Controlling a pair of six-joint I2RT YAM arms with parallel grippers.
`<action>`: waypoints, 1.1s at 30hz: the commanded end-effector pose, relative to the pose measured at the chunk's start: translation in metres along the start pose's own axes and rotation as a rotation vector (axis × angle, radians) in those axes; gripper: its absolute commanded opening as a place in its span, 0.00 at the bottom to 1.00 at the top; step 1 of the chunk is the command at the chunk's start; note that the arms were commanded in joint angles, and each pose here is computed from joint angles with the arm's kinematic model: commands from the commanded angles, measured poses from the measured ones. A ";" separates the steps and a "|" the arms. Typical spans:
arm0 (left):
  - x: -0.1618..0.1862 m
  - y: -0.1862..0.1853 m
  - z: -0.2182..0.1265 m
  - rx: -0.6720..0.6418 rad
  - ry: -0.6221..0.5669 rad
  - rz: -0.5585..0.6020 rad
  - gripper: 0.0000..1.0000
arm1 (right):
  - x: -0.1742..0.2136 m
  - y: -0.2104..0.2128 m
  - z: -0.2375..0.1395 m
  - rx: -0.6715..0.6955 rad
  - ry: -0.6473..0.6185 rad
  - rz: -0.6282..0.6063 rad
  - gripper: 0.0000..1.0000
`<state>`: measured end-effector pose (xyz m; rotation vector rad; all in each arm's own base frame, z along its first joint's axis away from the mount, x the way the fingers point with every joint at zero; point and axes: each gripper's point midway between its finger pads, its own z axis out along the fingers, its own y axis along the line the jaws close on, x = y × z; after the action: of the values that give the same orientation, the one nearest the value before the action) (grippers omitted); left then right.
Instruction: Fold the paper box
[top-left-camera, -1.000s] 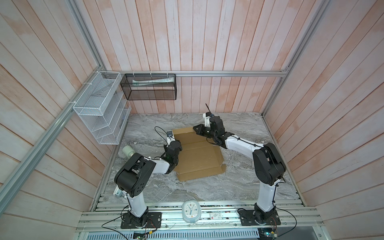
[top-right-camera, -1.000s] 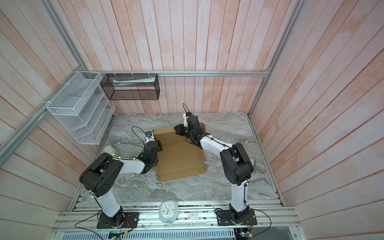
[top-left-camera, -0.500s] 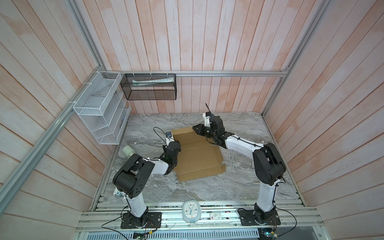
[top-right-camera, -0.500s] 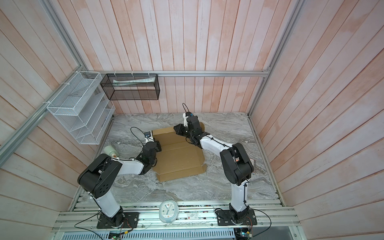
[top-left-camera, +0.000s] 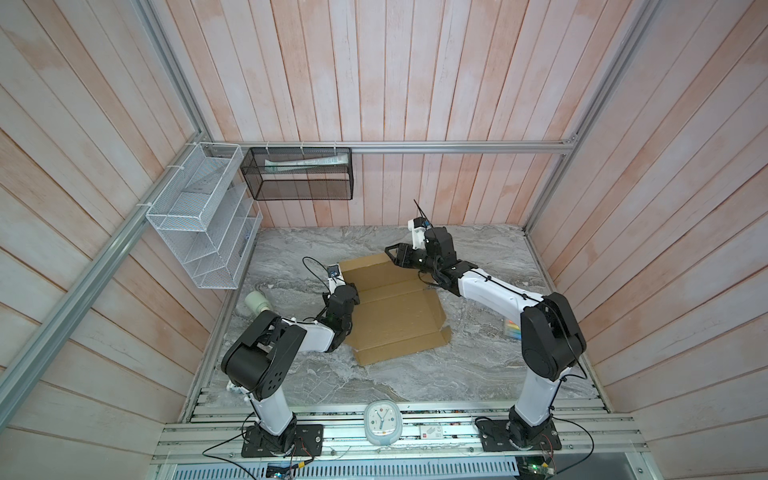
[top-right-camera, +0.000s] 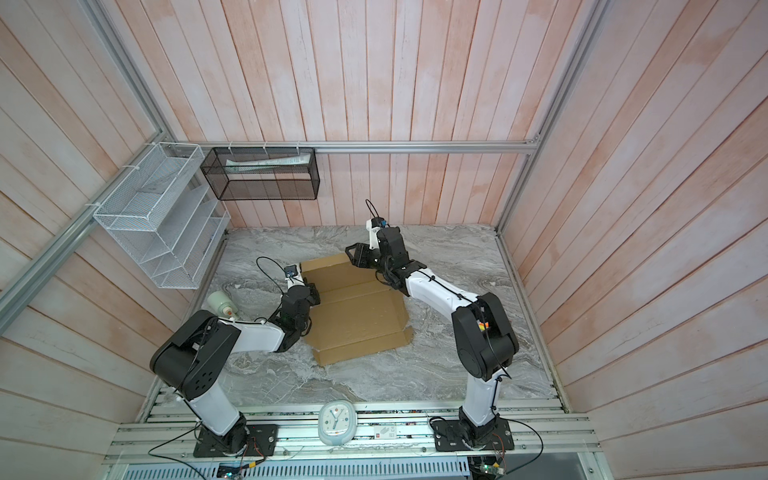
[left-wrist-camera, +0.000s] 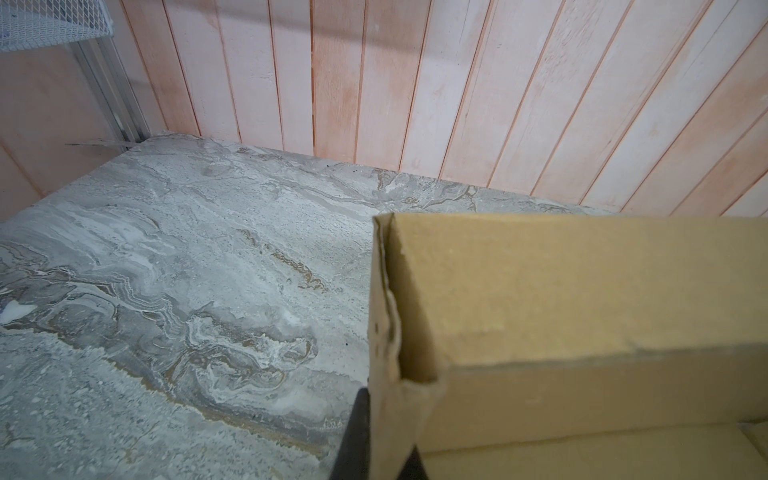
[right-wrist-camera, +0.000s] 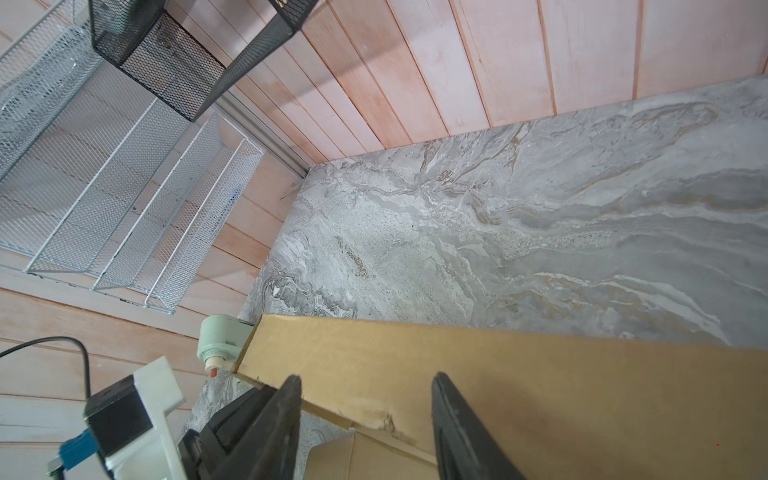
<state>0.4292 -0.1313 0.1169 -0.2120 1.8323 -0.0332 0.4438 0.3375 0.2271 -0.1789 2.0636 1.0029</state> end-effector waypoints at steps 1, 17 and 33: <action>-0.008 0.001 -0.004 0.016 -0.015 -0.047 0.00 | -0.003 -0.005 -0.018 0.045 0.000 -0.075 0.57; -0.009 0.002 -0.012 0.038 -0.016 -0.069 0.00 | -0.027 -0.038 -0.077 0.222 -0.059 -0.166 0.65; -0.011 0.002 -0.014 0.047 -0.021 -0.068 0.00 | -0.013 -0.069 -0.071 0.282 -0.011 -0.119 0.66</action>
<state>0.4188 -0.1296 0.1181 -0.2233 1.8360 -0.0818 0.4363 0.2427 0.2361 -0.1638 2.0947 0.6542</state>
